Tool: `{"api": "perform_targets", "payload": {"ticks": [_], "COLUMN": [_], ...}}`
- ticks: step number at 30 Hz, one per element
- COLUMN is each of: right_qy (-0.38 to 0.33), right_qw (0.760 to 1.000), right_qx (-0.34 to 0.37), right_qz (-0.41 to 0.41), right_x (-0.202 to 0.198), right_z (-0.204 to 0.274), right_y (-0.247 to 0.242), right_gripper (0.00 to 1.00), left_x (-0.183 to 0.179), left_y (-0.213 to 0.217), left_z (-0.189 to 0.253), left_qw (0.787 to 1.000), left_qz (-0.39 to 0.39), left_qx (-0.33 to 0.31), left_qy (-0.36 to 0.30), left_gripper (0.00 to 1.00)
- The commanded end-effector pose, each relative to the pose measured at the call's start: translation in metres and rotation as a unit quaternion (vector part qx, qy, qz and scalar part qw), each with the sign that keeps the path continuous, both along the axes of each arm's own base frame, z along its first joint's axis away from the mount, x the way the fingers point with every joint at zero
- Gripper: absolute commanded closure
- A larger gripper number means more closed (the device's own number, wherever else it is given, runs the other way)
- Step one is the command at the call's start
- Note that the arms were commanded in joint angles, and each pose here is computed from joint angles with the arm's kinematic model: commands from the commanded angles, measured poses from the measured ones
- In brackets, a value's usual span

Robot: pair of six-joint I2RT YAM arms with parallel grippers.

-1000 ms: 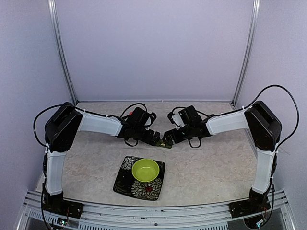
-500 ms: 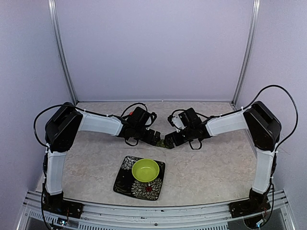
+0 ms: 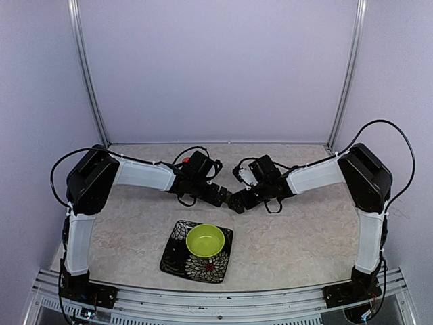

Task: Sort the pills into containers
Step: Close the lid of the pill container on the pill container.

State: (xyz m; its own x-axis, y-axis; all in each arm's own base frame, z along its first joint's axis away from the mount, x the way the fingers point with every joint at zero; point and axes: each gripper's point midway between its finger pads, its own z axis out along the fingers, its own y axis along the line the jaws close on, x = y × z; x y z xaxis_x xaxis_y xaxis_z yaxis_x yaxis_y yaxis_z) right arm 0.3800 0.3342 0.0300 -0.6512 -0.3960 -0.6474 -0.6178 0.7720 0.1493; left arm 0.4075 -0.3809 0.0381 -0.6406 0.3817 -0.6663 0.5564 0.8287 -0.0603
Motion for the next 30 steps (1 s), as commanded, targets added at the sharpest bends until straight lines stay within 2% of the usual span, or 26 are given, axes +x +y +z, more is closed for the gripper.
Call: {"api": "perform_targets", "payload": {"ticks": [1,9,16,23,30], "right_qy": [0.042,0.025,0.004,0.023,0.026], "right_qw": [0.998,0.999,1.0,0.998,0.998], "right_qx": [-0.049,-0.007,0.008,-0.04,-0.047], "right_qz": [-0.004,0.03,0.03,0.033,0.023], "right_x": [-0.018,-0.011,-0.005,-0.022,-0.029], "right_z": [-0.034,-0.005,0.028,0.002,-0.007], "right_y": [-0.016,-0.001,-0.017,-0.035,-0.044], "right_gripper": [0.0,0.0,0.0,0.0,0.0], "left_x": [-0.006,0.0,0.004,0.008,0.009], "left_y": [0.003,0.002,0.009,0.015,0.014], "left_z": [-0.022,-0.008,0.014,0.032,0.065], "left_qw": [0.999,1.0,1.0,0.999,0.998], "left_qz": [-0.004,0.005,0.023,0.037,0.042], "left_qx": [0.024,0.014,0.004,-0.013,-0.034], "left_qy": [0.023,0.01,-0.004,-0.015,-0.035], "left_gripper": [0.01,0.01,0.01,0.01,0.01]}}
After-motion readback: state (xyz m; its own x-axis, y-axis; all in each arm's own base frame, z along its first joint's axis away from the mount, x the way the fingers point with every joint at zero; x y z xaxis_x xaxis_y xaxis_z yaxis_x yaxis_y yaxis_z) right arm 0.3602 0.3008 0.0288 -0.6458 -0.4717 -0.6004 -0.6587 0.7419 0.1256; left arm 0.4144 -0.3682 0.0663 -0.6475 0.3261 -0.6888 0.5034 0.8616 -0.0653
